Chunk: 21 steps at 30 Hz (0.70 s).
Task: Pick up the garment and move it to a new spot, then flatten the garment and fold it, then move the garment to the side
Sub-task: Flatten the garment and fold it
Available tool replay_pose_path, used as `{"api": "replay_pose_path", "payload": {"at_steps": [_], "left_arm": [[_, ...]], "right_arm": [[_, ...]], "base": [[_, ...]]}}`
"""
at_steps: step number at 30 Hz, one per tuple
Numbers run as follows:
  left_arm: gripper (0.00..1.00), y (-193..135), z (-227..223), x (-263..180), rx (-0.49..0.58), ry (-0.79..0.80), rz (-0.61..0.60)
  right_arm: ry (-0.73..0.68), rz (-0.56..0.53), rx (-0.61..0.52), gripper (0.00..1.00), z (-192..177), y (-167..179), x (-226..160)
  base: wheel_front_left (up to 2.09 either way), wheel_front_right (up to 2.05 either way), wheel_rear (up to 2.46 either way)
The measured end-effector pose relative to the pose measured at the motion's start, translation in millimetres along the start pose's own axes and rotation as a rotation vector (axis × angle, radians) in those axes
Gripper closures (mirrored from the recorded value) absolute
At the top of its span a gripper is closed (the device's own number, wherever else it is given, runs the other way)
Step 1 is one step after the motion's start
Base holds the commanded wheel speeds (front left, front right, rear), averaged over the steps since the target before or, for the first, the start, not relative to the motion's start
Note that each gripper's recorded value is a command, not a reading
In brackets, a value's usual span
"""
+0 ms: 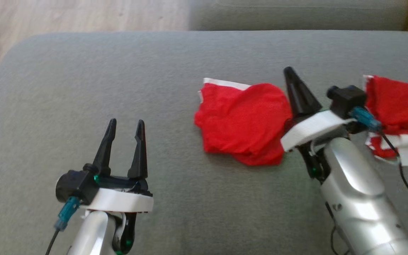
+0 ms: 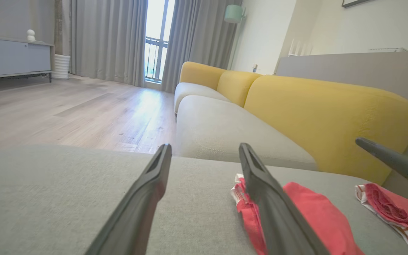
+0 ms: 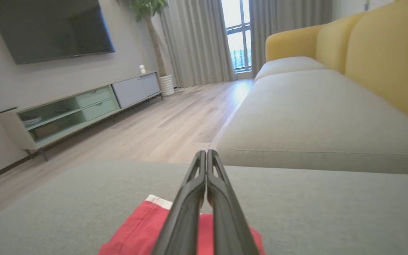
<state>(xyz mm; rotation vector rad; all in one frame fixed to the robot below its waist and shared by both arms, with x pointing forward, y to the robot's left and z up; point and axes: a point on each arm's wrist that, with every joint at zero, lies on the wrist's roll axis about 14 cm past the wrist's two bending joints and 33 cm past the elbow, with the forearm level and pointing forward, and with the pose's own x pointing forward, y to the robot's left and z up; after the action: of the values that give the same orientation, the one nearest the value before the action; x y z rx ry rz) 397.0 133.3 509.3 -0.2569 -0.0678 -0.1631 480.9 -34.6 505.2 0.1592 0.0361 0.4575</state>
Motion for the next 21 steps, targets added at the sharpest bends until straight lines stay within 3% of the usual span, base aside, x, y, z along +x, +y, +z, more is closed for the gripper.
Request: {"api": "replay_pose_path", "payload": {"at_steps": [10,18,19,20,21], "left_arm": [[0.0,-34.7,7.3,12.8,-0.01,-0.03,-0.104],[0.0,-45.1,1.9,6.8,-0.016,-0.013,-0.131],[0.0,-45.1,1.3,6.1,-0.017,-0.011,-0.131],[0.0,-45.1,0.7,5.3,-0.017,-0.009,-0.131],[0.0,-45.1,0.2,4.6,-0.018,-0.008,-0.131]], "right_arm": [[-0.032,-0.229,0.013,1.0,-7.0,-58.9,-77.2],[-0.056,-0.322,0.059,1.0,-11.0,-71.6,-119.2],[-0.057,-0.33,0.065,0.63,-11.9,-72.4,-122.8],[-0.057,-0.333,0.067,0.0,-12.8,-72.2,-125.3],[-0.058,-0.334,0.069,0.0,-13.0,-71.6,-126.9]], "base": [[0.0,0.0,0.0],[0.0,0.0,0.0],[0.0,0.0,0.0],[0.0,0.0,0.0],[0.0,0.0,0.0]]}}
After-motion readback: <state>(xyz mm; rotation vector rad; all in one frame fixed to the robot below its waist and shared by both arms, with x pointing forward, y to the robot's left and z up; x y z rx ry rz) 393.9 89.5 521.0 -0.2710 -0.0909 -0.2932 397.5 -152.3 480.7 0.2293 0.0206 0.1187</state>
